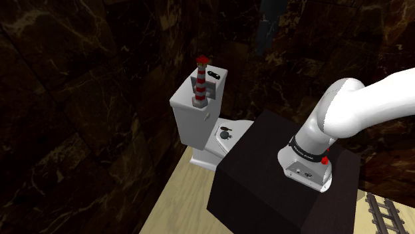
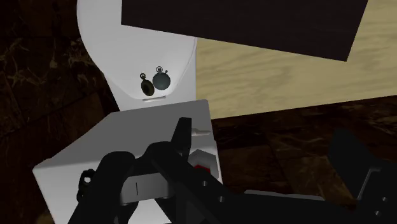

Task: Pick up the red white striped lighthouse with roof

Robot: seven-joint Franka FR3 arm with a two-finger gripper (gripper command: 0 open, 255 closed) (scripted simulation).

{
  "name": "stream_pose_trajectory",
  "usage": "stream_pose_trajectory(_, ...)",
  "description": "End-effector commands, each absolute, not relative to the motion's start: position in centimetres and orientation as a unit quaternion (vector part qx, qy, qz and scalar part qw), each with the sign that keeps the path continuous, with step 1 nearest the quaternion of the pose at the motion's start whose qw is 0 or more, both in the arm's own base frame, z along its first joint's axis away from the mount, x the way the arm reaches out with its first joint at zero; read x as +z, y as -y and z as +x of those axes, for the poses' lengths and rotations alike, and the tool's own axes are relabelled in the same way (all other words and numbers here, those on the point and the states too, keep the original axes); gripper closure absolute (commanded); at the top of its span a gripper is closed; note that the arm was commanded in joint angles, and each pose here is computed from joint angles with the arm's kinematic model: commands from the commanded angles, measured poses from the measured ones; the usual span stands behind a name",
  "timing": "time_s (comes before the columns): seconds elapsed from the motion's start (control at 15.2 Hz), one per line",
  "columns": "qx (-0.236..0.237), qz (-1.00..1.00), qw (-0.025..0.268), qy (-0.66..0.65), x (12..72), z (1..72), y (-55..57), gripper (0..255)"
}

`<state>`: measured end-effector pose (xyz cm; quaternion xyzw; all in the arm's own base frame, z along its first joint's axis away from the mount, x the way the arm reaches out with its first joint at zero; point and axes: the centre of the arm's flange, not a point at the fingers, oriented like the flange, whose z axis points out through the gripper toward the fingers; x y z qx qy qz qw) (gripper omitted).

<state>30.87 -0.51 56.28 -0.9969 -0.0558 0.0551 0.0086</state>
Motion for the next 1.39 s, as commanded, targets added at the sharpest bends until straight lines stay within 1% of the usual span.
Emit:
stream_pose_trajectory(0.0, 0.055, -0.997, 0.009, 0.056, 56.3, 30.9, 0.5, 0)
stream_pose_trajectory(0.66, -0.012, -0.996, -0.074, -0.044, 50.2, 40.5, -3.3, 0)
stream_pose_trajectory(1.32, -0.079, -0.974, -0.156, -0.143, 45.2, 51.4, -4.1, 0)
